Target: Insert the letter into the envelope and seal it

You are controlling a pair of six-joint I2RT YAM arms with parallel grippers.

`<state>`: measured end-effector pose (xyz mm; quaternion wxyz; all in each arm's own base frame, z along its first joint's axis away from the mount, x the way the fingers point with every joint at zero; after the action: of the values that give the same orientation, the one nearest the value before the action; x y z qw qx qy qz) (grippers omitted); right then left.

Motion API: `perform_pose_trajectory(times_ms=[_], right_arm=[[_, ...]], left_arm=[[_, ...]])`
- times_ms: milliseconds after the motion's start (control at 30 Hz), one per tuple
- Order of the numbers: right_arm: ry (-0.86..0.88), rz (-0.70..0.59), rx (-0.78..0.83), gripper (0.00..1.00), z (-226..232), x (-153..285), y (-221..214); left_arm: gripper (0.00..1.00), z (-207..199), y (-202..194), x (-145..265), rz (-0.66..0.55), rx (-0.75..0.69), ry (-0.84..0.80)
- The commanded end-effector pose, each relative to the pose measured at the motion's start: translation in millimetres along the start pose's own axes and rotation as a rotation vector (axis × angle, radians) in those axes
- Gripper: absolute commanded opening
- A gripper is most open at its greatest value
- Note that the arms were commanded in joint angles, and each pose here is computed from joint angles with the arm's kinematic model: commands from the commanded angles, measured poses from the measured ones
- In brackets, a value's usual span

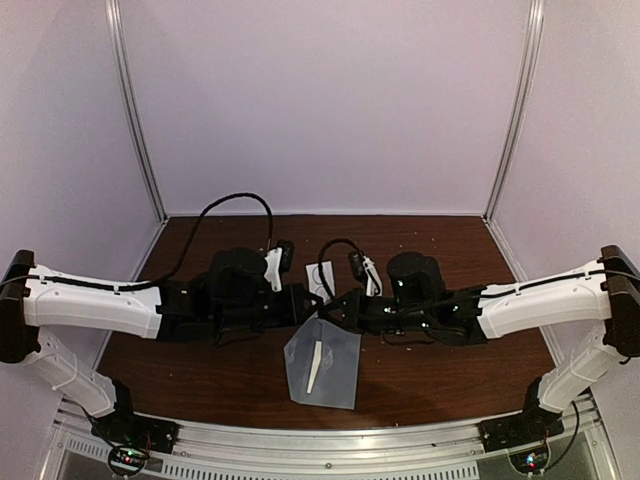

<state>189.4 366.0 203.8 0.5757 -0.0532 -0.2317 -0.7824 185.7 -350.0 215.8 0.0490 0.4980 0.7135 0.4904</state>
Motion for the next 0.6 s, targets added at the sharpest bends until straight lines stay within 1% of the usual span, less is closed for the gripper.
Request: perform_pose_trajectory(times_ms=[0, 133, 367, 567], right_arm=[[0.043, -0.037, -0.004, 0.0, 8.9, 3.4, 5.0], [-0.005, -0.055, -0.01, 0.0, -0.1, 5.5, 6.4], [-0.056, -0.081, -0.012, 0.0, -11.2, 18.2, 5.8], [-0.049, -0.106, 0.0, 0.0, -10.9, 32.1, 8.7]], left_arm=[[0.0, -9.7, 11.2, 2.8, -0.038, -0.01, -0.023], [0.0, -6.4, 14.0, 6.1, -0.052, -0.008, 0.007], [0.0, 7.6, 19.3, 17.0, -0.073, -0.026, 0.106], [0.0, 19.6, 25.7, 24.9, -0.094, -0.025, 0.142]])
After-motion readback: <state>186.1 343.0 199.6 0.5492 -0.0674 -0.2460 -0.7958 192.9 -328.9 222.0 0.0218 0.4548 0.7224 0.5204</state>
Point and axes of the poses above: each gripper's point midway between its finger pads, its own x axis back along the fingers, its own z axis along the line the jaws close on, y = z × x, the point moved 5 cm from there along x, back along the fingers, and after that the axes turned 12 degrees about -x, right-handed, at the moved point
